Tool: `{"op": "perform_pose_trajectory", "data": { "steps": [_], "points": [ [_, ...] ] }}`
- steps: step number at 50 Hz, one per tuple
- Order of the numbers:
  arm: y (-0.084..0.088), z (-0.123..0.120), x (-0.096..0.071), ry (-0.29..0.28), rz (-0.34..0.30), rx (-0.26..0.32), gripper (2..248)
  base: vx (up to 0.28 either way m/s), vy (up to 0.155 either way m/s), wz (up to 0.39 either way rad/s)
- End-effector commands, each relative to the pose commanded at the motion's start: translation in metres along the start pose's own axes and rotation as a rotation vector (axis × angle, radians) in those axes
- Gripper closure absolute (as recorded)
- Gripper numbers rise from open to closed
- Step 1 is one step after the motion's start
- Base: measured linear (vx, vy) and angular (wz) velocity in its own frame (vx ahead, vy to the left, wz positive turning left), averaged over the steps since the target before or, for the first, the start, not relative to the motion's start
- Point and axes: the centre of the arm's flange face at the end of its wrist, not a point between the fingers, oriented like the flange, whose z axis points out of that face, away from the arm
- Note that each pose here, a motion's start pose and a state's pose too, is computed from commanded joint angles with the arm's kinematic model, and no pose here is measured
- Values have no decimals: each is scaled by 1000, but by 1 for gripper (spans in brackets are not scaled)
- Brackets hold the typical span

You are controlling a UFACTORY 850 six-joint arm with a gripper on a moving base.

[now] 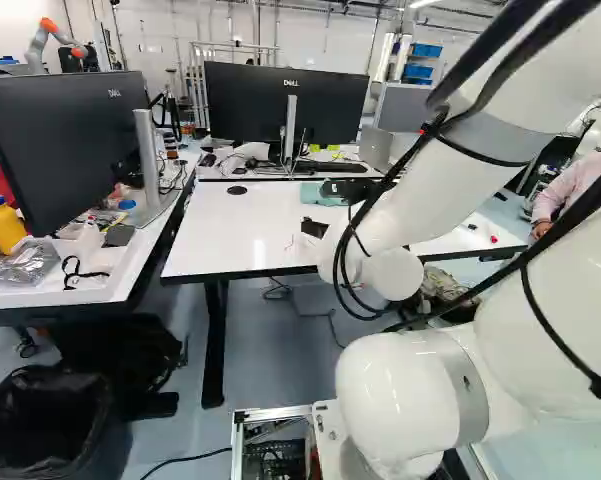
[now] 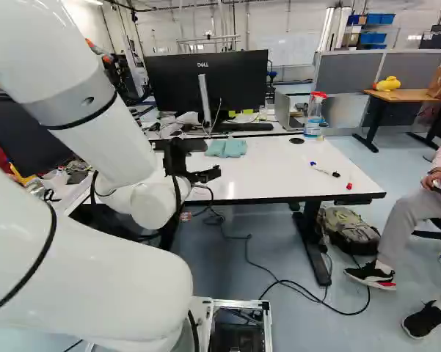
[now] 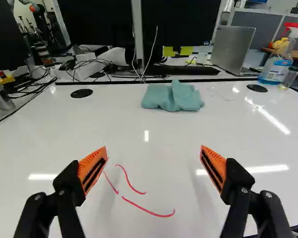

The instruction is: Clean the table with the green towel

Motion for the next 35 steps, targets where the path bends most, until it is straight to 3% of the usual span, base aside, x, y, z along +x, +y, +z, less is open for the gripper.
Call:
{"op": "perform_pose_trajectory", "data": {
  "steps": [12, 35],
  "points": [
    [1, 2, 3, 6, 1, -3, 3, 0, 0, 0],
    [10, 33, 40, 54, 10, -31, 3, 0, 0, 0]
  ]
}}
